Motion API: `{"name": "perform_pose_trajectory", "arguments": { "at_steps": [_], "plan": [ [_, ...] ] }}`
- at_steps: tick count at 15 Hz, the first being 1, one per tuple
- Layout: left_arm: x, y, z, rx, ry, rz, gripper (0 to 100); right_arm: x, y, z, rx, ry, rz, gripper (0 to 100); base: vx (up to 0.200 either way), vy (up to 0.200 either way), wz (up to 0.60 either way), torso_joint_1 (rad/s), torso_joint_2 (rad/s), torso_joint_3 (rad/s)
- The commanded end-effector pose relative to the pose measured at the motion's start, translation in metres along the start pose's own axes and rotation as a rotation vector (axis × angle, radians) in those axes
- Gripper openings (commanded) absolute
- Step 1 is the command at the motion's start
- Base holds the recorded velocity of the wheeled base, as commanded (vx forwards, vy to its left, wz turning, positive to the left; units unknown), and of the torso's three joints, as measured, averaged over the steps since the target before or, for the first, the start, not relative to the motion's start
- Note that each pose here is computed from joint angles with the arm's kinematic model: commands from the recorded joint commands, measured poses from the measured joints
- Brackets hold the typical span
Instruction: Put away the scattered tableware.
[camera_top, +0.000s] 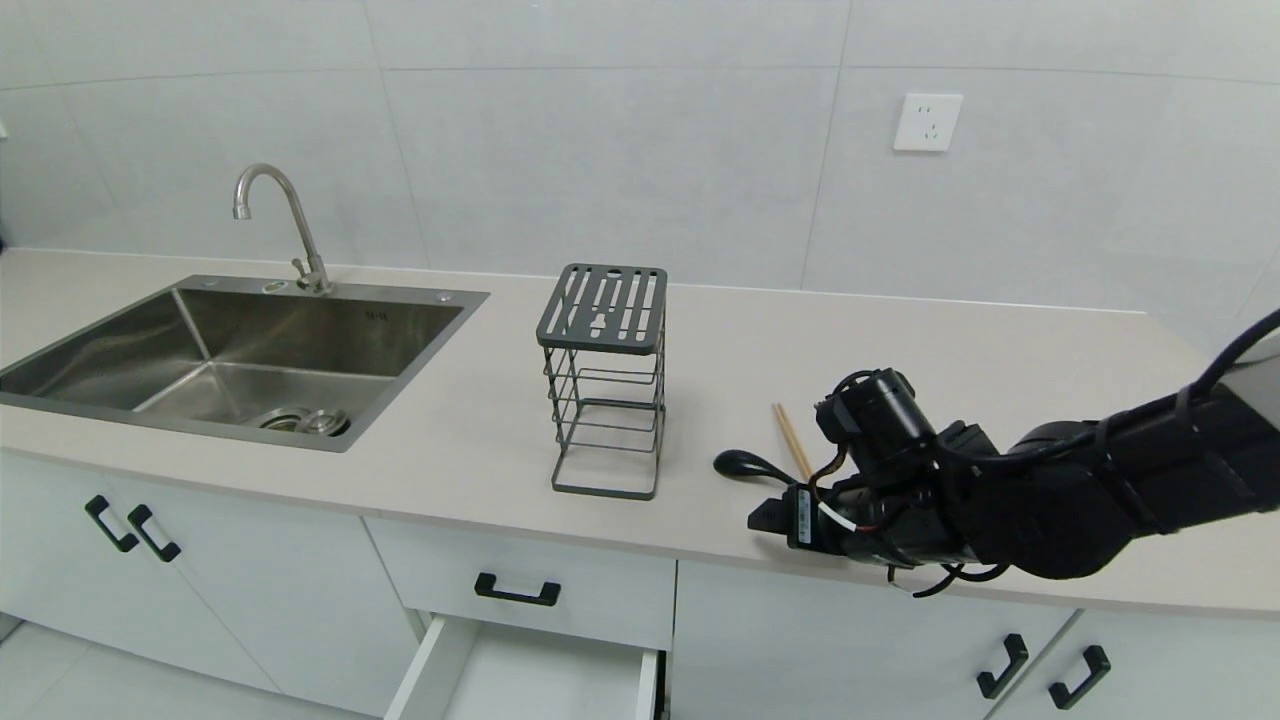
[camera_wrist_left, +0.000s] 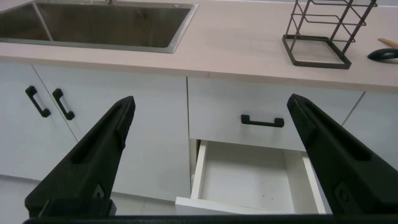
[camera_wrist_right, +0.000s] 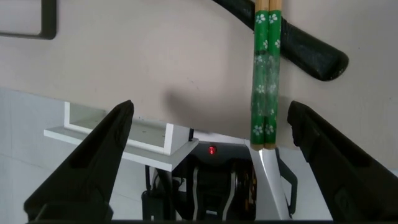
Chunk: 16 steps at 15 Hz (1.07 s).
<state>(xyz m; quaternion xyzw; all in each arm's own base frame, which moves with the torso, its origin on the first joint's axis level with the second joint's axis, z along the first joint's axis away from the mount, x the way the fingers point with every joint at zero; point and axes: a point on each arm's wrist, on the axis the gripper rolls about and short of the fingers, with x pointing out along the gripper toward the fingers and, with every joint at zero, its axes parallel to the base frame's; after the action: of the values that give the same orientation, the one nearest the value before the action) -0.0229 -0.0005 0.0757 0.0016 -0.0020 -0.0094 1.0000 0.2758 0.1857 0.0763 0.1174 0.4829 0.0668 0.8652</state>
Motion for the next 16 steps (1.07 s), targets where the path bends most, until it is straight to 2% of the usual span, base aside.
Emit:
{"name": "perform_pose_trajectory", "arguments": {
  "at_steps": [1,7,8,16],
  "plan": [
    [0.0,0.0,0.0,0.0,0.001,0.0,100,0.003,-0.001,0.001,0.004,0.003,-0.007,100,0.0,0.0,0.0,0.0,0.0,0.0],
    [0.0,0.0,0.0,0.0,0.001,-0.001,100,0.007,-0.003,0.002,0.008,0.008,-0.017,100,0.0,0.0,0.0,0.0,0.0,0.0],
    [0.0,0.0,0.0,0.0,0.001,-0.001,100,0.01,-0.003,0.001,0.007,0.013,-0.021,0,0.0,0.0,0.0,0.0,0.0,0.0],
    [0.0,0.0,0.0,0.0,0.001,-0.001,100,0.018,-0.008,0.004,0.021,0.017,-0.041,0,0.0,0.0,0.0,0.0,0.0,0.0]
  ]
}}
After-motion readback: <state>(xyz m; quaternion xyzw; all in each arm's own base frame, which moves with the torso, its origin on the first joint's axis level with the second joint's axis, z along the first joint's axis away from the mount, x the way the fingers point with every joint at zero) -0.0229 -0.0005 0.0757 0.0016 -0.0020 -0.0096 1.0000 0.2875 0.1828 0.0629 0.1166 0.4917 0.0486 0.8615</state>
